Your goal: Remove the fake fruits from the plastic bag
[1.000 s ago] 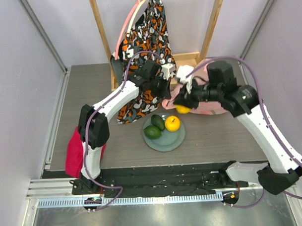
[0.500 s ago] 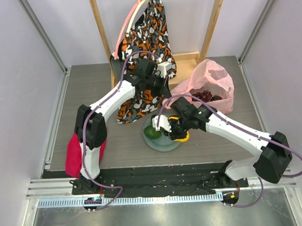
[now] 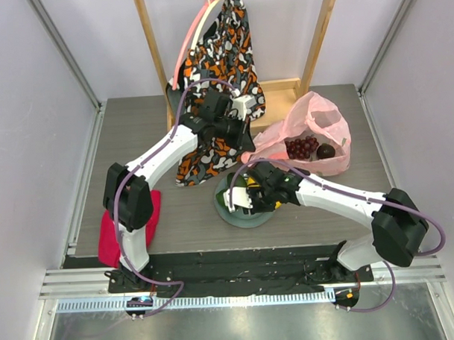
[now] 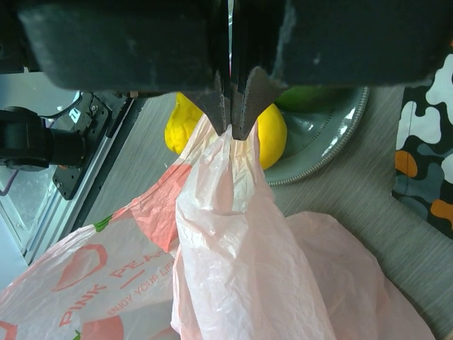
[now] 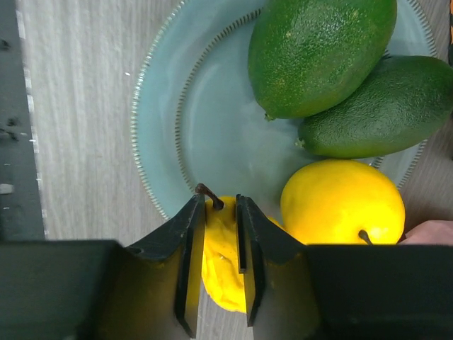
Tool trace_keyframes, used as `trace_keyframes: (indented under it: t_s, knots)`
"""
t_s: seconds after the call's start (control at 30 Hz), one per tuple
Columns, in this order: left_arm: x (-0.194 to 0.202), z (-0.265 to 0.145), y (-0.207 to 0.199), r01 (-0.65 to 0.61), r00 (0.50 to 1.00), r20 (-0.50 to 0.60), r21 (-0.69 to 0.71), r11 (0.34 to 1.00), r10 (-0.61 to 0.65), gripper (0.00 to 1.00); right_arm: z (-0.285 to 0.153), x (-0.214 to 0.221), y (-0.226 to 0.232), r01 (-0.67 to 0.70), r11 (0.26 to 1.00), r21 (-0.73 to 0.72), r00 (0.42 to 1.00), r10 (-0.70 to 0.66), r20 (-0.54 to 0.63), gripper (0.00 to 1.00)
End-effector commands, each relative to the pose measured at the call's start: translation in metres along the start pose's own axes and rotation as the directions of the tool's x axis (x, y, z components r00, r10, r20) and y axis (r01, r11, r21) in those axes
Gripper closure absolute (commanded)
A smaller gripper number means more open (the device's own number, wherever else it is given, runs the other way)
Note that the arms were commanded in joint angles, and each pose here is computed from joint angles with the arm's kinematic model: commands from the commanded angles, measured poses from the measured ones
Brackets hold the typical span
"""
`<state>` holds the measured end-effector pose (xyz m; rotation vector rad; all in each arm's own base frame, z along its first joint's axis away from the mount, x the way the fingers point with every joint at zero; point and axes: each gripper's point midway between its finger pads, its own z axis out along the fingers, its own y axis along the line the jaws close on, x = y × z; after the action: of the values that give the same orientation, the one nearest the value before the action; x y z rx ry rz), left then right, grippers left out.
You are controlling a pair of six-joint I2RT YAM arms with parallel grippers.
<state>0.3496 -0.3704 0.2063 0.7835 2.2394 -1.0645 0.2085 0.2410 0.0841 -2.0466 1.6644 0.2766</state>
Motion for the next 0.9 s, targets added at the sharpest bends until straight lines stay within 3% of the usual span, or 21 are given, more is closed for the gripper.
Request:
trace_keyframes:
  t_s: [0.0,0.13,0.3,0.57,0.73,0.87]
  knots:
    - [-0.016,-0.016,-0.014,-0.051,0.997,0.060,0.028,0.998,0.049,1.00,0.006,0.000,-0.017,0.052,0.995,0.085,0.999,-0.051,-0.009,0.67]
    - [-0.016,-0.014,-0.014,-0.047,0.997,0.060,0.033,0.998,0.045,1.00,0.010,-0.002,-0.022,0.052,0.992,0.116,0.999,-0.051,-0.007,0.66]
    - [-0.014,-0.014,-0.015,-0.043,0.998,0.056,0.038,0.998,0.041,1.00,0.011,-0.006,-0.021,0.073,0.990,0.118,0.997,-0.073,-0.006,0.54]
    - [-0.012,-0.014,-0.018,-0.035,0.998,0.053,0.054,0.998,0.032,1.00,0.004,-0.027,-0.028,0.077,0.989,0.126,0.997,-0.077,-0.003,0.44]
    - [-0.017,-0.021,-0.023,-0.048,0.997,0.069,0.057,0.997,0.044,1.00,-0.066,-0.057,-0.044,0.000,0.980,0.201,0.998,-0.013,0.061,0.44]
    - [-0.011,-0.019,-0.022,-0.031,0.998,0.056,0.060,0.998,0.027,1.00,-0.162,-0.081,-0.049,-0.074,0.941,0.331,0.980,0.006,0.201,0.50]
